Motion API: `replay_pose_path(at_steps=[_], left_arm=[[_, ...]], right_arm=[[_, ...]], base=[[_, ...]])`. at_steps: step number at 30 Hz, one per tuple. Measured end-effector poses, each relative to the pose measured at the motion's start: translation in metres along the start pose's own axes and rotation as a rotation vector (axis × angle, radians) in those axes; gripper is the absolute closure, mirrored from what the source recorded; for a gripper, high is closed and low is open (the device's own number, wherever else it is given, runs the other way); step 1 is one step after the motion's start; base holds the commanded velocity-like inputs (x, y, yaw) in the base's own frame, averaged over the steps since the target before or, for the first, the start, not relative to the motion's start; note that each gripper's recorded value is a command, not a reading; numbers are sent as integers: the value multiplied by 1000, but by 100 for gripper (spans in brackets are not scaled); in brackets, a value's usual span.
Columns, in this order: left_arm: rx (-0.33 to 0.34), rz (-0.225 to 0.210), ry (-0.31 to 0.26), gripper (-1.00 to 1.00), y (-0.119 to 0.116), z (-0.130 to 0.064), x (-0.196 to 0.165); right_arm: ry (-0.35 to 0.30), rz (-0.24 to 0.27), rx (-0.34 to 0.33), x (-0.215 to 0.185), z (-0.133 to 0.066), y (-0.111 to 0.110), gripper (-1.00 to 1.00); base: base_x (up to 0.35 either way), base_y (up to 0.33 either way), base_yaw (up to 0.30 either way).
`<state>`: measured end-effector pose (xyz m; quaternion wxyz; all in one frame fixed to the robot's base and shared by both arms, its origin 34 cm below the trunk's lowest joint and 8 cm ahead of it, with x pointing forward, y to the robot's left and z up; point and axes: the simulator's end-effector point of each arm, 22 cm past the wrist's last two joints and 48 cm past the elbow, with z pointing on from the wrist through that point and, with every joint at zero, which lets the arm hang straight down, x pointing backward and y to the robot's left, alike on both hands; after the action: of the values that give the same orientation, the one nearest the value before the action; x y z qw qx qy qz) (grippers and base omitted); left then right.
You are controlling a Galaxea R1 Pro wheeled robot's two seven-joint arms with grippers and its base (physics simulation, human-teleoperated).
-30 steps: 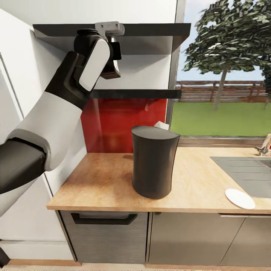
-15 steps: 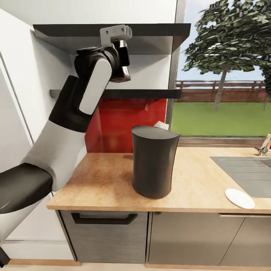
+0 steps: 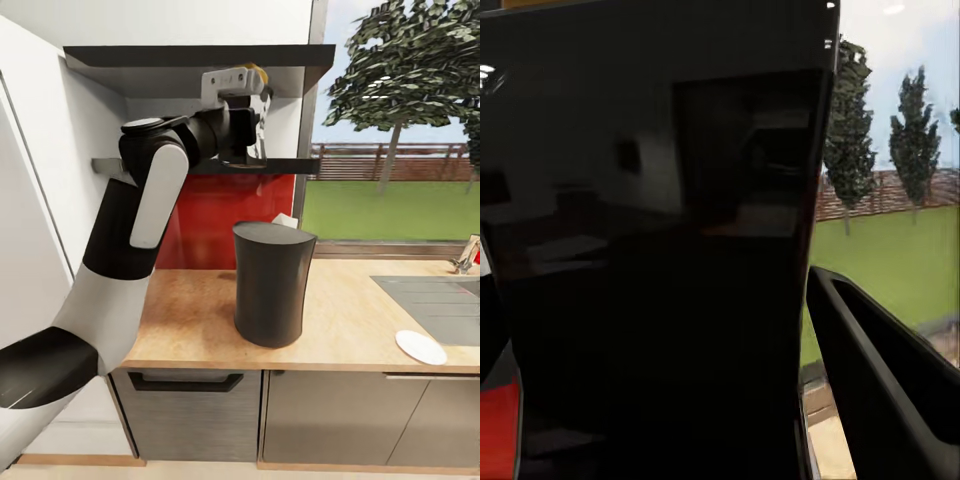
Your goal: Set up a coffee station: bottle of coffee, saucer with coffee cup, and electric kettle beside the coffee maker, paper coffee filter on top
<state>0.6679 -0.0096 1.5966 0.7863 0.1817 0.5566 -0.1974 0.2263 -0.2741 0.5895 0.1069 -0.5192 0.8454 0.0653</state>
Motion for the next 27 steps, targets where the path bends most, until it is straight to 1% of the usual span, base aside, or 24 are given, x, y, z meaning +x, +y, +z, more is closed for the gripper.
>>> replay_pose_path(at_steps=[3,12,17,20,23,25,26,27], left_arm=[[8,-3,9,100,-1,0,6],[12,-8,18,100,-1,0,12],[21,-10,20,100,-3,-1,12],[70,-20,32,100,-13,-1,21],[207,-52,61,100,-40,-6,42],[288,-85,91,100,-54,-12,64],[355,-106,110,100,-63,-20,79],[372,-105,116,100,-63,-24,85]], right_arm=[[-1,0,3,0,0,-1,-100],[0,0,5,0,0,-1,-100],[-1,1,6,0,0,-1,-100],[-1,1,6,0,0,-2,-100],[0,1,6,0,0,-2,-100],[0,1,6,1,0,-2,-100],[0,1,6,1,0,-1,-100],[0,1,6,1,0,-2,-100]], base=[[-122,0,0],[-240,0,0],[-64,0,0],[-13,0,0],[-4,0,0],[-1,0,0],[0,0,0],[0,0,0]])
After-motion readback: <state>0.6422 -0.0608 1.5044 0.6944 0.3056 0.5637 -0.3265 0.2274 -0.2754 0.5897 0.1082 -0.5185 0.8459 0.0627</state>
